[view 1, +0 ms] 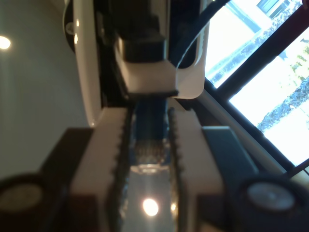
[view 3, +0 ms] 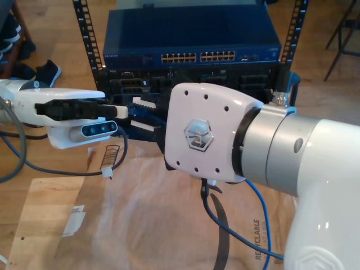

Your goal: Grab the cable and plug it in

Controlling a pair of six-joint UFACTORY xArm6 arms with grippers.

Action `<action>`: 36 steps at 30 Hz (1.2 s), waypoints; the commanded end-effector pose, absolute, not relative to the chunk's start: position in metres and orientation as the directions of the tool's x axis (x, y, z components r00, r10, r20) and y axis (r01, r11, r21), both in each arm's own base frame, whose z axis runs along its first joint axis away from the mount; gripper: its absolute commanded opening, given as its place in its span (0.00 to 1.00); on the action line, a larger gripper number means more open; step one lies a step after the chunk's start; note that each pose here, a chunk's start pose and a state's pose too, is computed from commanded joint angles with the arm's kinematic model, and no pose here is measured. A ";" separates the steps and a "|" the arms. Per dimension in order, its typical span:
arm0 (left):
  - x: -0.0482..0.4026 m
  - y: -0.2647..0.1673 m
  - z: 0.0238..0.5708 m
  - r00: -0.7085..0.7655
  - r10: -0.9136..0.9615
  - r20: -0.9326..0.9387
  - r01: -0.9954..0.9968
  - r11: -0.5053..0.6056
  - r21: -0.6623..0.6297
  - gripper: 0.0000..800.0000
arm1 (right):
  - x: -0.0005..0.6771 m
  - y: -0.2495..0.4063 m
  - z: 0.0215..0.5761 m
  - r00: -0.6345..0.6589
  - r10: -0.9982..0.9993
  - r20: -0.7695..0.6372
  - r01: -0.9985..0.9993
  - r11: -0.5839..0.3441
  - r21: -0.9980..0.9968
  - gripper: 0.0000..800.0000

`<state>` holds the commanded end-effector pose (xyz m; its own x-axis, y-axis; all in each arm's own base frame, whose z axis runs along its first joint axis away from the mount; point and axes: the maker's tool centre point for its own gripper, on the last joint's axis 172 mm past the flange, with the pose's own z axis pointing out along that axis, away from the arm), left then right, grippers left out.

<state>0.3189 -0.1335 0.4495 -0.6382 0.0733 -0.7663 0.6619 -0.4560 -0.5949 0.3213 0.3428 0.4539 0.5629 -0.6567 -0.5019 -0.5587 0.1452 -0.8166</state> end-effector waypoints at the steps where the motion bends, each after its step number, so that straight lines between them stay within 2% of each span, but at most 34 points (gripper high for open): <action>1: 0.319 -0.134 0.450 -0.639 0.071 -0.766 0.662 -0.457 -0.595 0.07 | 0.322 0.342 0.454 0.561 -0.657 -0.503 -0.559 0.147 -0.816 0.19; 2: 0.319 -0.133 0.450 -0.639 0.070 -0.766 0.662 -0.458 -0.594 0.28 | 0.322 0.342 0.454 0.561 -0.657 -0.503 -0.559 0.147 -0.816 0.14; 3: 0.318 -0.133 0.450 -0.640 0.070 -0.765 0.660 -0.460 -0.594 0.62 | 0.322 0.342 0.454 0.560 -0.657 -0.504 -0.559 0.149 -0.815 0.09; 4: 0.318 -0.133 0.451 -0.638 0.067 -0.767 0.661 -0.463 -0.591 0.78 | 0.322 0.342 0.455 0.561 -0.657 -0.503 -0.556 0.152 -0.818 0.06; 7: 0.318 -0.133 0.451 -0.637 0.066 -0.768 0.662 -0.463 -0.589 0.94 | 0.323 0.341 0.458 0.562 -0.656 -0.503 -0.549 0.159 -0.820 0.03; 9: 0.318 -0.133 0.451 -0.636 0.065 -0.769 0.664 -0.462 -0.588 0.99 | 0.323 0.341 0.458 0.563 -0.657 -0.501 -0.547 0.157 -0.822 0.02; 12: 0.326 -0.125 0.450 -0.631 0.058 -0.773 0.685 -0.425 -0.591 0.99 | 0.326 0.340 0.456 0.560 -0.663 -0.496 -0.547 0.154 -0.823 0.00; 16: 0.370 -0.088 0.436 -0.609 -0.009 -0.793 0.776 -0.216 -0.593 0.99 | 0.352 0.326 0.436 0.506 -0.713 -0.486 -0.557 0.160 -0.815 0.00; 19: 0.380 -0.054 0.434 -0.578 -0.020 -0.816 0.812 -0.115 -0.572 0.99 | 0.390 0.288 0.423 0.420 -0.777 -0.469 -0.547 0.195 -0.814 0.00; 24: 0.351 -0.002 0.383 -0.572 0.226 -0.789 0.815 0.049 -0.577 1.00 | 0.426 0.235 0.406 0.331 -0.853 -0.403 -0.514 0.195 -0.835 0.00; 28: 0.305 0.032 0.353 -0.546 0.420 -0.725 0.823 0.110 -0.557 1.00 | 0.444 0.191 0.398 0.254 -0.888 -0.385 -0.467 0.236 -0.852 0.00; 36: 0.212 0.113 0.307 -0.532 0.503 -0.681 0.835 0.178 -0.521 1.00 | 0.427 0.132 0.377 0.188 -0.927 -0.325 -0.240 0.277 -0.930 0.00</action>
